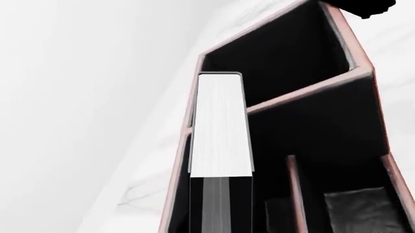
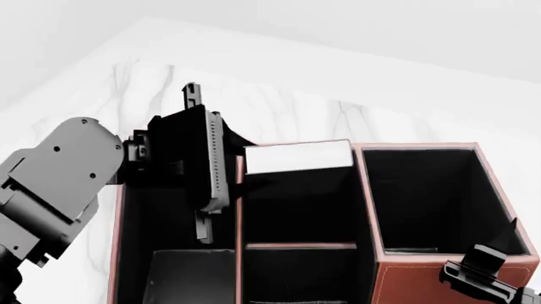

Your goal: Pick up the book and place it in the front compartment of the caddy.

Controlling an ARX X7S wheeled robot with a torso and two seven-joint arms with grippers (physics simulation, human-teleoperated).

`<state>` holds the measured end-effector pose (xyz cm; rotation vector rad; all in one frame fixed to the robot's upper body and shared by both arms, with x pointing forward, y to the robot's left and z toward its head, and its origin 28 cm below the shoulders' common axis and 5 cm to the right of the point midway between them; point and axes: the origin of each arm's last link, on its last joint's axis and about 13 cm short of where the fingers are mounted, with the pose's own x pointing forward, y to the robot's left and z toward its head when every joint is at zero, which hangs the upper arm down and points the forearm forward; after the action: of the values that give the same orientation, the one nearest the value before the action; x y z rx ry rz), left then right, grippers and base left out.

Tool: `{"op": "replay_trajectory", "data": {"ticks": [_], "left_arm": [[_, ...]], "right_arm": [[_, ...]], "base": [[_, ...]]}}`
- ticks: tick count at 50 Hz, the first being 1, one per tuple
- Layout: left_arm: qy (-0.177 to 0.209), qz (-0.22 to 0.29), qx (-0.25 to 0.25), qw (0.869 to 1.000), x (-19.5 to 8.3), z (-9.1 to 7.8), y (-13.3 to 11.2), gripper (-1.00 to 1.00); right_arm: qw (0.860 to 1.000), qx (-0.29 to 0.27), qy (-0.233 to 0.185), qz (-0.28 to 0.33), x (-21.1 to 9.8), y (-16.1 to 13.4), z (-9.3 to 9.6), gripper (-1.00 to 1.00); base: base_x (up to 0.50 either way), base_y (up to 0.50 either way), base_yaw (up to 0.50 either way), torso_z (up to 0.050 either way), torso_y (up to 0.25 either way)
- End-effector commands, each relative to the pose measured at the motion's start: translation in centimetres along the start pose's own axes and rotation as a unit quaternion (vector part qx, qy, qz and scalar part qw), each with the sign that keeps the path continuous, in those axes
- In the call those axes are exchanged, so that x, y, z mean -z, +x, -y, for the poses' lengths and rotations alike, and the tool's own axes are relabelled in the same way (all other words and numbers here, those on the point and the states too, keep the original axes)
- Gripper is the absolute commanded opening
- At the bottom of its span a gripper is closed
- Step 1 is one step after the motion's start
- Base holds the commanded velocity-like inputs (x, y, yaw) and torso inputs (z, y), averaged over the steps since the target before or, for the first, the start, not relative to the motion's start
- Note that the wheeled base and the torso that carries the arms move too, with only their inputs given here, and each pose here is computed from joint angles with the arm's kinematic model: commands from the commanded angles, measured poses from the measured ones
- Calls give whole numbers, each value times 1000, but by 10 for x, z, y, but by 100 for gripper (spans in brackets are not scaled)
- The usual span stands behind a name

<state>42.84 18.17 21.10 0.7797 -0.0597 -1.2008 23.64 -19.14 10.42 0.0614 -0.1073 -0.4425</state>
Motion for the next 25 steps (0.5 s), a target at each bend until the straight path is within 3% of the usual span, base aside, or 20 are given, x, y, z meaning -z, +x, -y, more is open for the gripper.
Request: {"op": "replay_trajectory", "data": {"ticks": [1, 11, 15, 25], "left_arm": [[-62, 28, 3, 998, -2, -11, 4, -100], [-111, 7, 51, 992, 4, -6, 6, -100], [-131, 20, 47, 990, 1, -7, 7, -100], [-124, 39, 45, 990, 4, -1, 11, -100]], "right_arm": [[999, 23, -31, -30, 18, 9, 19, 100], [998, 29, -30, -37, 25, 10, 20, 100], [998, 34, -30, -39, 26, 11, 22, 100], [998, 42, -32, -47, 33, 14, 24, 100]], "base": [[13, 5, 7, 0, 0], [11, 2, 6, 0, 0], [11, 2, 4, 0, 0], [10, 0, 3, 0, 0]]}}
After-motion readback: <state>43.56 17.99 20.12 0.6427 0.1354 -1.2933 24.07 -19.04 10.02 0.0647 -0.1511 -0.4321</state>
